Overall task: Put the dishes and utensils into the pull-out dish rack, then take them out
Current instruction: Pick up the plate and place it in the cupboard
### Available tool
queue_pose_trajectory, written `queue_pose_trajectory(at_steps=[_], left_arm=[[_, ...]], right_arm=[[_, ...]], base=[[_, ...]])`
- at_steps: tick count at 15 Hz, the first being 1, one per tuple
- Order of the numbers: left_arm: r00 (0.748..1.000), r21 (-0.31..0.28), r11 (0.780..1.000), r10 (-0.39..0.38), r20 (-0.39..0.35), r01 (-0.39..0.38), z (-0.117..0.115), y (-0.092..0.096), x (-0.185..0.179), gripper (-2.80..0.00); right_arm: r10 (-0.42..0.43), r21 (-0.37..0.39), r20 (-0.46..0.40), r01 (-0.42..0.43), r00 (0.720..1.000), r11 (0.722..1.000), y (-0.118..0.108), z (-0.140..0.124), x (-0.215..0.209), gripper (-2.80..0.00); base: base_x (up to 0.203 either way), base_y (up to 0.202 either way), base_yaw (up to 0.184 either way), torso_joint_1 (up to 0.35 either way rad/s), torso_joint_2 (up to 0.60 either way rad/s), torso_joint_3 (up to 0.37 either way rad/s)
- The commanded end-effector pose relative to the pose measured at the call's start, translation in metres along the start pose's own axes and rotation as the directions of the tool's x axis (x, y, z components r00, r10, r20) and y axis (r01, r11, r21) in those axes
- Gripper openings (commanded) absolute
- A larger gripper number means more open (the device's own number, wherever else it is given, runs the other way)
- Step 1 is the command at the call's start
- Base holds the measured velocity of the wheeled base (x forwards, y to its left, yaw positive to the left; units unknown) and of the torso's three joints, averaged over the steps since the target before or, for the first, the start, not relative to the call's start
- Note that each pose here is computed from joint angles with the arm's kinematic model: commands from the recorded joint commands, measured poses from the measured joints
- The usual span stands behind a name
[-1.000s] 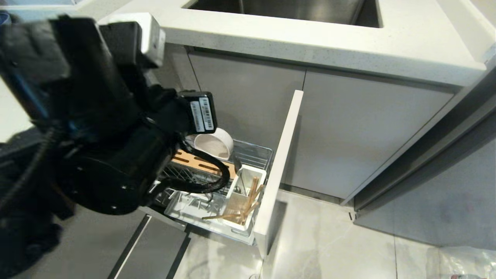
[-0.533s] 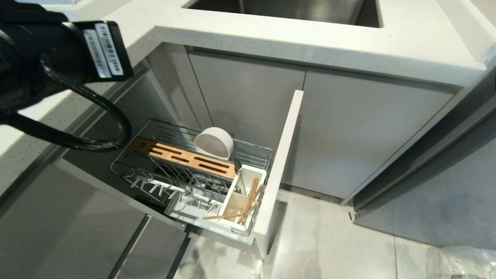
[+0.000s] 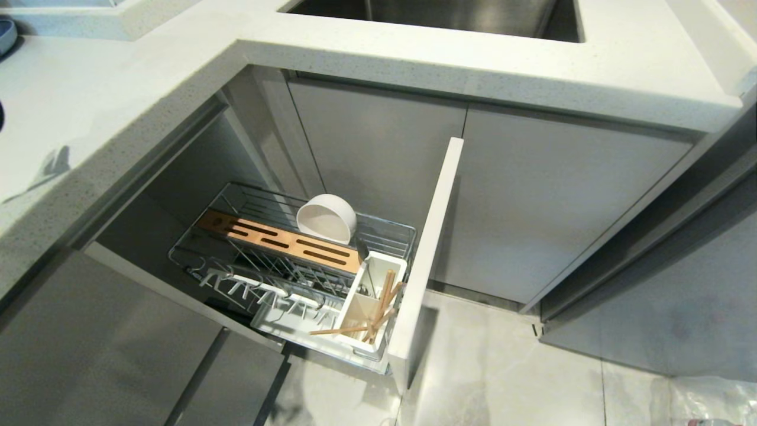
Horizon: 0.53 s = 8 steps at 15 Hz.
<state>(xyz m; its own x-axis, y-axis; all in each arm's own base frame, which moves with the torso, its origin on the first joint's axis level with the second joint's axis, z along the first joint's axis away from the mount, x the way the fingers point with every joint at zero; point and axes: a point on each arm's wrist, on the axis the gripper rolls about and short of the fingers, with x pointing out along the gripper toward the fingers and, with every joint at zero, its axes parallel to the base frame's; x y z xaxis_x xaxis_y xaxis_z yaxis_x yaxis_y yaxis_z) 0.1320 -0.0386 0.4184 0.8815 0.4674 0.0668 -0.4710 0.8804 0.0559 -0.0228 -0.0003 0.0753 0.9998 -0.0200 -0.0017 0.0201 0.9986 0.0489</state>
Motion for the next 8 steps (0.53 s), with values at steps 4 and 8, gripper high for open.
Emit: queue_pose_trajectory(at_steps=[4,8], left_arm=[[0.977,0.04,0.977,0.212,-0.011,-0.211,0.01,0.024,0.026,-2.8],[0.972,0.137,0.971,0.213,-0.104,-0.198,0.008,0.032,0.043,-2.8]], right_arm=[[0.0,0.0,-0.001,0.0,1.0,1.0,0.0,0.0,0.0,-2.8],[0.0,0.0,-0.001,0.0,1.0,1.0,0.0,0.0,0.0,-2.8]], base=[[0.0,0.0,0.0,0.0,0.0,0.0],[0.0,0.0,0.0,0.0,0.0,0.0]])
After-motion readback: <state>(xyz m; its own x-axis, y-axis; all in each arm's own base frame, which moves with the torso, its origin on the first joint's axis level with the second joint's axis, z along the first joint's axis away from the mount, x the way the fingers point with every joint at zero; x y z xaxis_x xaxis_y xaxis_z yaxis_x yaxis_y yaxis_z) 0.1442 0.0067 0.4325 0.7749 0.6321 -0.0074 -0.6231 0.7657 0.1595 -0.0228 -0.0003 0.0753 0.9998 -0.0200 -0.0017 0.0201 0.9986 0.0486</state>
